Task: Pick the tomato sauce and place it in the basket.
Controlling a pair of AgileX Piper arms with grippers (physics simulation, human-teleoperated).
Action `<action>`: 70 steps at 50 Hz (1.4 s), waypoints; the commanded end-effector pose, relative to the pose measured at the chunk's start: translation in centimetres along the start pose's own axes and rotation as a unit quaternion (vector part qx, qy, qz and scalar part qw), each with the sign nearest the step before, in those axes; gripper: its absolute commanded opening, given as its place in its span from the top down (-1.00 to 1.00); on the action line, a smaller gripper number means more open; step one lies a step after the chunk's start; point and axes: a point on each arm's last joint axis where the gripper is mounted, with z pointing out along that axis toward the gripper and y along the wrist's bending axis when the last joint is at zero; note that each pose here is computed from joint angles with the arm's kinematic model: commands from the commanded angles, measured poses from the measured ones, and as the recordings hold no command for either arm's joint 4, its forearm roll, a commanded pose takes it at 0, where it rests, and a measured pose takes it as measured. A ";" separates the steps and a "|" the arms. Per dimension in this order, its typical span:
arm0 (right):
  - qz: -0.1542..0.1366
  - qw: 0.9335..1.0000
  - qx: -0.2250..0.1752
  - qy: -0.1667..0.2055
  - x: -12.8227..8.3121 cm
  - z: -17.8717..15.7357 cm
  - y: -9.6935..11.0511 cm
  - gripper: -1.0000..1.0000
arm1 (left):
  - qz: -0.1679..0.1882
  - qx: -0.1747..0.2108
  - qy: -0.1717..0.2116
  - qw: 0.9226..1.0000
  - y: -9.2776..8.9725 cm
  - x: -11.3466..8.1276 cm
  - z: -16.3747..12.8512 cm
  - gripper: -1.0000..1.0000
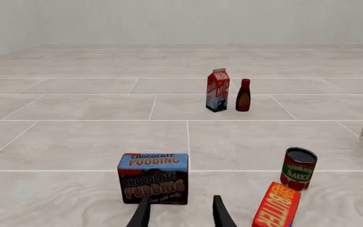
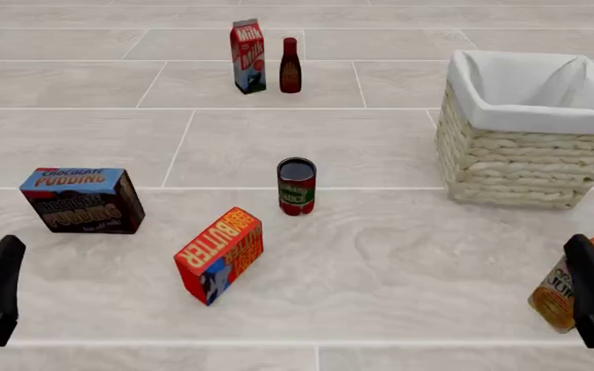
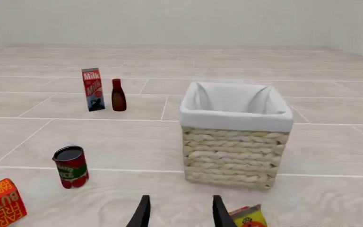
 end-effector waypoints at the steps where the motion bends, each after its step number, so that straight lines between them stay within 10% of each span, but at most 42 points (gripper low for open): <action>1: -0.003 1.000 0.004 -0.001 0.0 -0.1 0.0 -1.00 | 0.000 0.000 0.000 1.000 0.0 -0.1 0.0 -1.00; 27: 0.008 1.000 -0.003 0.027 -0.2 0.6 0.0 -1.00 | 0.000 0.000 0.000 1.000 0.0 -0.1 0.0 -1.00; 35: -0.002 0.999 -0.046 0.021 -7.2 1.0 0.5 -1.00 | 0.000 0.000 0.000 1.000 0.0 -0.1 0.0 -1.00; 40: -0.087 0.995 -0.016 0.055 -12.1 2.7 0.1 -1.00 | 0.000 0.000 0.000 1.000 0.0 -0.1 0.0 -1.00; 44: -0.093 0.993 -0.017 0.070 -16.9 3.7 0.1 -1.00 | 0.000 0.000 0.000 1.000 0.0 -0.1 0.0 -1.00; 46: -0.058 0.996 -0.040 0.051 -18.7 3.2 0.4 -1.00 | 0.000 0.000 0.000 1.000 0.0 -0.1 0.0 -1.00; 47: -0.103 0.994 -0.023 0.000 -20.8 2.1 0.2 -1.00 | 0.000 0.000 0.000 1.000 0.0 -0.1 0.0 -1.00; 56: -0.068 0.989 -0.120 0.049 -23.5 10.1 3.1 -1.00 | 0.000 0.000 0.000 1.000 0.0 -0.1 0.0 -1.00; 59: -0.092 0.981 -0.168 -0.005 -24.5 11.1 5.0 -1.00 | 0.000 0.000 0.000 1.000 0.0 -0.1 0.0 -1.00; 62: -0.069 0.986 -0.147 0.024 -24.4 14.2 5.1 -1.00 | 0.000 0.000 0.000 1.000 0.0 -0.1 0.0 -1.00; 67: -0.074 0.964 -0.241 0.087 -23.6 19.3 11.5 -1.00 | 0.000 0.000 0.000 1.000 0.0 -0.1 0.0 -1.00; 70: -0.083 0.963 -0.247 0.067 -24.1 19.8 12.1 -1.00 | 0.000 0.000 0.000 1.000 0.0 -0.1 0.0 -1.00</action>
